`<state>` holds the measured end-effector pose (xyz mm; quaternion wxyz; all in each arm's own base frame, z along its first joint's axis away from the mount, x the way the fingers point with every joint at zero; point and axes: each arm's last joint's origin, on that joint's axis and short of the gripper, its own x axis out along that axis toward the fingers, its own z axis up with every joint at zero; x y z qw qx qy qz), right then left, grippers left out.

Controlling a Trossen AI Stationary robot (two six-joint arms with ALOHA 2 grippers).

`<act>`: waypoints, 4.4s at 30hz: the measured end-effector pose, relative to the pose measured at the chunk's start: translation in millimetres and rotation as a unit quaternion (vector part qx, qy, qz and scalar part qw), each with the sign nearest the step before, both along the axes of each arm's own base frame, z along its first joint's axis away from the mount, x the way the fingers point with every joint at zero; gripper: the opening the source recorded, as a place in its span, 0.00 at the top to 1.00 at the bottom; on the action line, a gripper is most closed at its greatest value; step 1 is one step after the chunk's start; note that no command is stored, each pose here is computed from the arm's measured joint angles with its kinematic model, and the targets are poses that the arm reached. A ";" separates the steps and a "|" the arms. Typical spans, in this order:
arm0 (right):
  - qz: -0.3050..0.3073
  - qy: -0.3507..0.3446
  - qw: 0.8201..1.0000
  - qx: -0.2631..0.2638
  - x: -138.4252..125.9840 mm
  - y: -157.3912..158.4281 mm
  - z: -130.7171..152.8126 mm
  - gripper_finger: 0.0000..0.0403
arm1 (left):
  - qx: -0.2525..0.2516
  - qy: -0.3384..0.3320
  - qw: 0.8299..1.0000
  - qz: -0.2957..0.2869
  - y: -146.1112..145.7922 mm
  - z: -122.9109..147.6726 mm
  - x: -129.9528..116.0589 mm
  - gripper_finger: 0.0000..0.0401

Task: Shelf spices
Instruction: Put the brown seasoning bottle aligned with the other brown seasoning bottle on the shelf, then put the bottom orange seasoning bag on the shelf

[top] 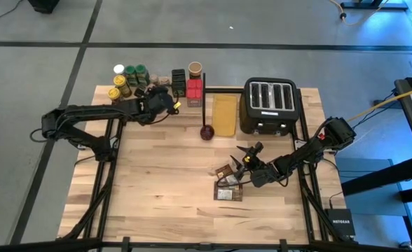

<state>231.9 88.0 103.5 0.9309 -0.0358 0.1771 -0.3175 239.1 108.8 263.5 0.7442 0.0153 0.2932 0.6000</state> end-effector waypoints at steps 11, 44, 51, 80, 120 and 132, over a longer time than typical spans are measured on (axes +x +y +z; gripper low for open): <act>-0.003 -0.001 1.000 -0.002 -0.1 -0.2 0.2 0.41 | 0.006 -0.019 1.000 0.013 6.5 1.3 -0.3 0.61; -0.003 -0.002 1.000 -0.002 0.0 -0.1 0.3 0.41 | 0.024 -0.073 0.987 -0.142 -38.2 59.7 -0.3 0.42; -0.011 -0.007 1.000 -0.006 0.0 -0.4 0.9 0.41 | -0.007 -0.068 0.970 -0.233 -91.0 62.2 -10.3 0.42; 0.257 0.241 0.933 -0.069 71.3 22.5 62.4 0.41 | -0.124 -0.090 0.886 -0.438 -133.7 -40.7 -9.1 0.41; 0.271 0.351 0.870 0.213 9.7 94.6 55.0 0.41 | -0.217 -0.149 0.798 -0.542 -216.4 -147.5 88.2 0.41; 0.307 0.339 0.874 0.164 16.7 112.3 21.8 0.41 | -0.220 -0.148 0.794 -0.547 -221.4 -147.7 86.5 0.41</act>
